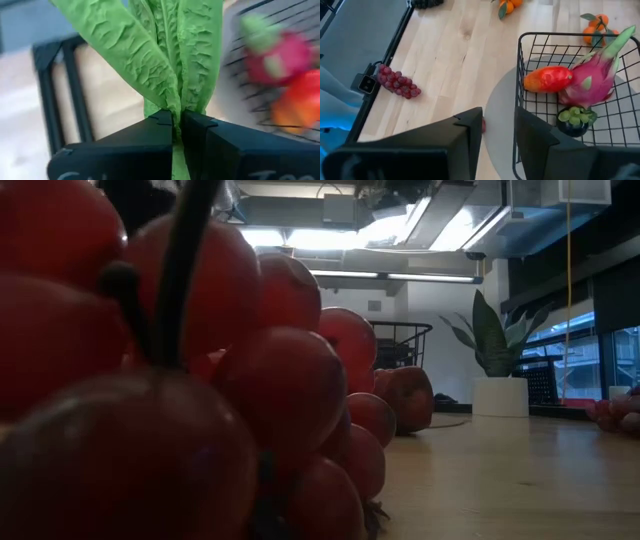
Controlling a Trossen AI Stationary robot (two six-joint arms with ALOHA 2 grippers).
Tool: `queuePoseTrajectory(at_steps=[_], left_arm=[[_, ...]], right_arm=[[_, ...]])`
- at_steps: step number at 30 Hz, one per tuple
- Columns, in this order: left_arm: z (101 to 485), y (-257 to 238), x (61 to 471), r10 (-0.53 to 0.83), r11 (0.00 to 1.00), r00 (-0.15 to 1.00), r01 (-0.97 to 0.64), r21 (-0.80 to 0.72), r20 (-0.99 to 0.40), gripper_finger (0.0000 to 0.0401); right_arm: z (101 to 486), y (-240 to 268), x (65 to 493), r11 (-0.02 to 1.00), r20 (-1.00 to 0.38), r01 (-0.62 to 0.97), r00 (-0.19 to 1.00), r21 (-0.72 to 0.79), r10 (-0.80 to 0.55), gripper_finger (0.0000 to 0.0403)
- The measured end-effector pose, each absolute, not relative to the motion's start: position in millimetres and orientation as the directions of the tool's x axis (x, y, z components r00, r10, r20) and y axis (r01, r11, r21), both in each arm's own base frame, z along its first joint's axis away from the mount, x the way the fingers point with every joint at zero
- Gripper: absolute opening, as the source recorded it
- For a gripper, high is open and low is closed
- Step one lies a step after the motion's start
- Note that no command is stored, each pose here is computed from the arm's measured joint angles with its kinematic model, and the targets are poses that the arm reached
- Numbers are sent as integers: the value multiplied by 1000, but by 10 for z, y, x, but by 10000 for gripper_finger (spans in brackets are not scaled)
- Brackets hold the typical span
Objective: Build produce basket
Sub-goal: Put the green beans into the wire basket
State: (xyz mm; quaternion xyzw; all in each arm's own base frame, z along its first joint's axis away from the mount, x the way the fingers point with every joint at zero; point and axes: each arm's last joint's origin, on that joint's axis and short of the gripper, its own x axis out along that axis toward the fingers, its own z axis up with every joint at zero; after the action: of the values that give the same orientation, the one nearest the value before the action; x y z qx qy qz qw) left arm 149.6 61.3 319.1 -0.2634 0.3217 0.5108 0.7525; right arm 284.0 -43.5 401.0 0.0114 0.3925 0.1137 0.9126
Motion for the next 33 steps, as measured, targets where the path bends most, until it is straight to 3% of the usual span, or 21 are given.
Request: queuePoseTrajectory(at_steps=[13,18,24,33], left_arm=[[3773,359,2191,643,666,697,-713,-219,-317,0],[3724,340,2693,618,746,766,-642,-178,-175,0],[3491,374,3253,595,792,803,-595,-140,-47,0],[2881,585,3807,601,790,799,-599,-131,-22,0]], right_arm=[[4417,-340,2342,980,-592,-166,782,105,196,103],[4493,-347,2263,993,-564,-113,817,47,120,103],[4508,-338,2216,993,-564,-111,817,46,118,103],[4504,-331,2183,993,-576,-109,809,54,120,103]])
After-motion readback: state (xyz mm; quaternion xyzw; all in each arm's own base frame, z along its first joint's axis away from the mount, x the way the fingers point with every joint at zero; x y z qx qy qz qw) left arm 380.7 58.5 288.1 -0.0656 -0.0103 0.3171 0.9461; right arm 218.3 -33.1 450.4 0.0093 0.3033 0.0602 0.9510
